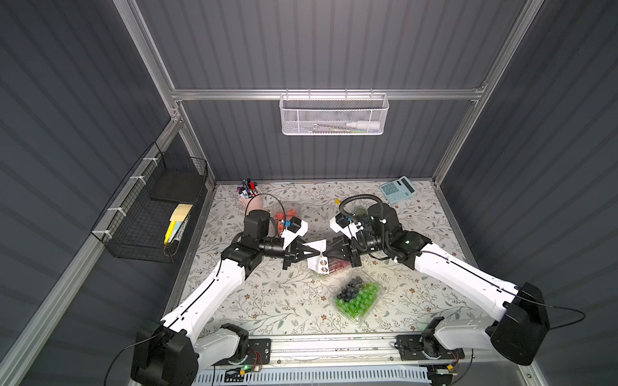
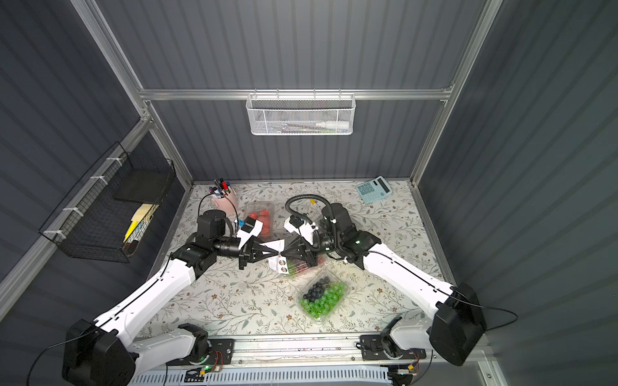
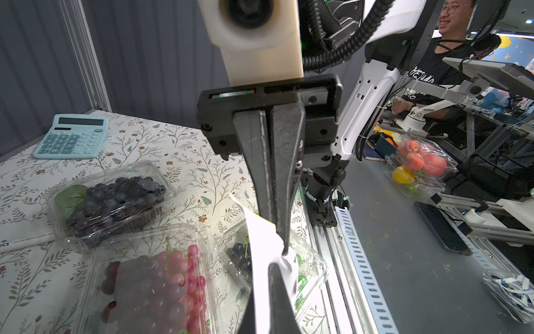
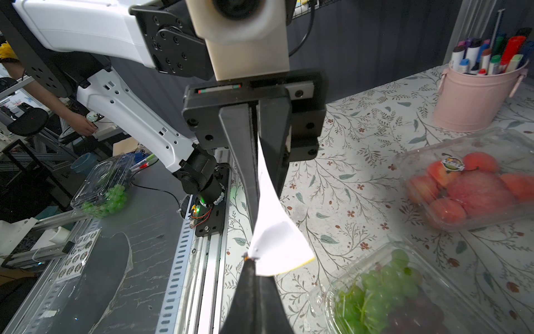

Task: Label fruit boxes
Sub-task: Adjust the label sticker.

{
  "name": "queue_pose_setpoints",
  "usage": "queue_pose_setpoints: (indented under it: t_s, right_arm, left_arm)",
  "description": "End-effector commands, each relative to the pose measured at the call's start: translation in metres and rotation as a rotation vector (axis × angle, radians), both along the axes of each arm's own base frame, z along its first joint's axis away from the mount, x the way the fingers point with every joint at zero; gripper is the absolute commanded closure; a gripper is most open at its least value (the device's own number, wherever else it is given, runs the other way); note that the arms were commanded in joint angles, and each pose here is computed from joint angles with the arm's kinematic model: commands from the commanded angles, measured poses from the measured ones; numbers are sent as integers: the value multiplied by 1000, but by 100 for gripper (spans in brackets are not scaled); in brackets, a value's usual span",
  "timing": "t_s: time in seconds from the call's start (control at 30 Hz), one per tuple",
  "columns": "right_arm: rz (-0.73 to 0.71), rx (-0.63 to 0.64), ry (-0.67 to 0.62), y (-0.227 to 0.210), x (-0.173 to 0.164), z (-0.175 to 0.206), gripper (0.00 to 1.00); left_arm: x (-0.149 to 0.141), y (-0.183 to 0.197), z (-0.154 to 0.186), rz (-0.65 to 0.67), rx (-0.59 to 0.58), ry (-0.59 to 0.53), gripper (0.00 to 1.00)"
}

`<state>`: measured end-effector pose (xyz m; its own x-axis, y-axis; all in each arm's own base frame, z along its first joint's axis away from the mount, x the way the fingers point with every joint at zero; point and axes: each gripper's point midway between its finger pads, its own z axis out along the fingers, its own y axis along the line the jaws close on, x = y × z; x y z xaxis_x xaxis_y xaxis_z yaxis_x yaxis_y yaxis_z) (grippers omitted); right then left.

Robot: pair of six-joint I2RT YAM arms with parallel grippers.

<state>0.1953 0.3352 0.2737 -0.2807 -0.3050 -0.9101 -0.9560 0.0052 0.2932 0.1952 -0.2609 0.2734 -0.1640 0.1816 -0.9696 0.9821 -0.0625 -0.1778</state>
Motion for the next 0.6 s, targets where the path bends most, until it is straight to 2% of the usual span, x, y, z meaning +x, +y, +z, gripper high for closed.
queue_pose_setpoints:
  t_s: [0.0, 0.07, 0.17, 0.23, 0.4, 0.57]
  right_arm:
    - [41, 30, -18, 0, -8, 6, 100]
    - [34, 29, -18, -1, -7, 5, 100]
    - [17, 24, -17, -3, -3, 2, 100]
    - [15, 24, -18, -4, -3, 3, 100]
    - [17, 29, -22, -4, -2, 5, 100]
    - [18, 31, -29, -5, -2, 6, 100]
  left_arm:
    - [3, -1, -1, 13, 6, 1, 96]
    - [-1, -1, -1, -7, 4, 13, 91]
    - [-7, -1, -1, -49, 0, 40, 72]
    - [-10, -1, -1, -65, -4, 54, 67]
    - [-10, -2, -1, -74, -7, 63, 67]
    - [-11, -2, -2, -89, -4, 78, 76]
